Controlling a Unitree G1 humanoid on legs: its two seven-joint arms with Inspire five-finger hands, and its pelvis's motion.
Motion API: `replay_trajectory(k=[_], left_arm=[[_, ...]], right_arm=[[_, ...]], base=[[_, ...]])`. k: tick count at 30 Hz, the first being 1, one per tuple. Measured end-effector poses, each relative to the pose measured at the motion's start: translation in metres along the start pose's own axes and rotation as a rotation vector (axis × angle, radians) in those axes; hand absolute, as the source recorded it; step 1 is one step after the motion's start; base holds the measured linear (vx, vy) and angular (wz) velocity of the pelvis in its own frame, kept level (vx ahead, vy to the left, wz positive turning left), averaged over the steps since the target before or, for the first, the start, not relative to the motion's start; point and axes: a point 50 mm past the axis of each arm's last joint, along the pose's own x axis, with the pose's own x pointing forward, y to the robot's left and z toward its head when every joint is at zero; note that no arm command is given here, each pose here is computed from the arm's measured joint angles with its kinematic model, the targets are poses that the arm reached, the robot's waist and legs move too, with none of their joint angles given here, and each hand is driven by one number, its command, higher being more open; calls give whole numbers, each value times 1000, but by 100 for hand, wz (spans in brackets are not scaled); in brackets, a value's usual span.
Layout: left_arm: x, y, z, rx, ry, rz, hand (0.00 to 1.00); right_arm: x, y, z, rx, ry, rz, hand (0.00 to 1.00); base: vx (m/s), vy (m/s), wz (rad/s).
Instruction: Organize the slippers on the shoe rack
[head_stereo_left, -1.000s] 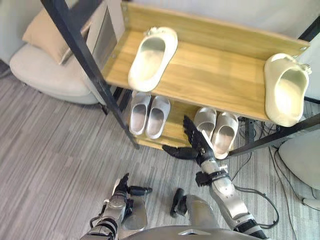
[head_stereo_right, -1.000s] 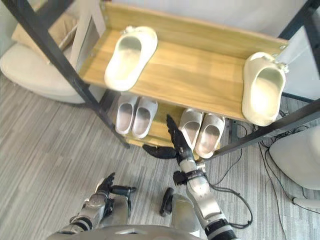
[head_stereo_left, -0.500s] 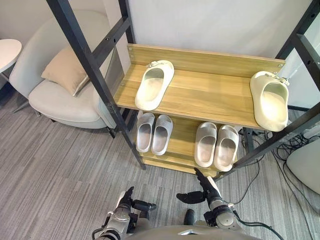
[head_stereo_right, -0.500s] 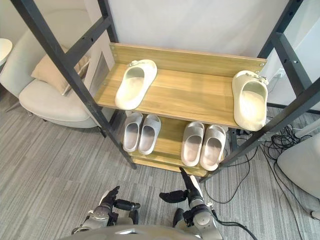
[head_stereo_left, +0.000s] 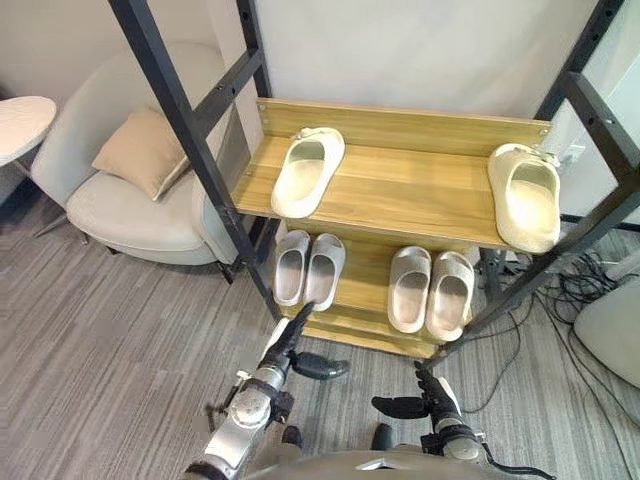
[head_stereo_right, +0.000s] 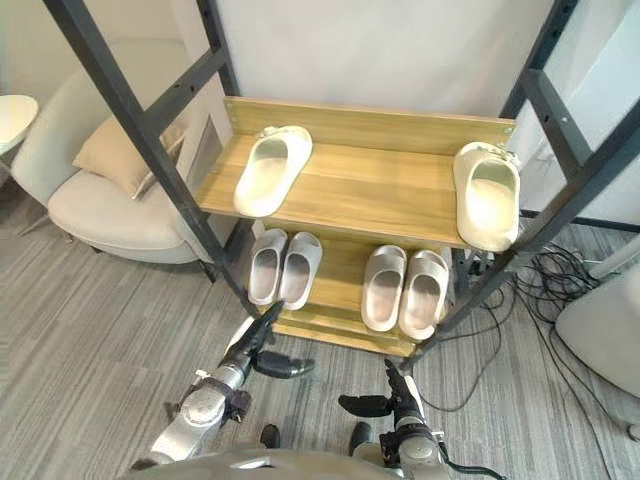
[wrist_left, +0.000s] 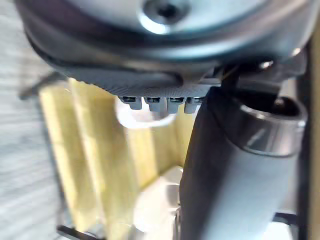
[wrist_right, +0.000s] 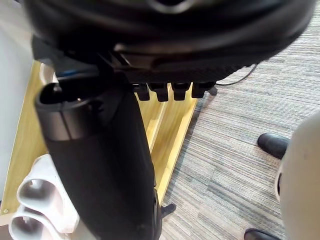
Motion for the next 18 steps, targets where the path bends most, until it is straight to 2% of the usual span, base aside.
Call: replay_trajectory(k=[2,7,18], left_arm=[[0,-28,2,-43,-8,-153,100],[-4,-65,19,-92,-67,-372,100],[-4,-69,107,-249,-409,-452,100]], right_arm=[[0,-7,-1,-23,1,5,100],[1,-6,0,-24,-5,20,100],[0,-5,-1,-51,-4,47,100]], base=[[134,-1,24],[65,16,1],[-13,14,-3]])
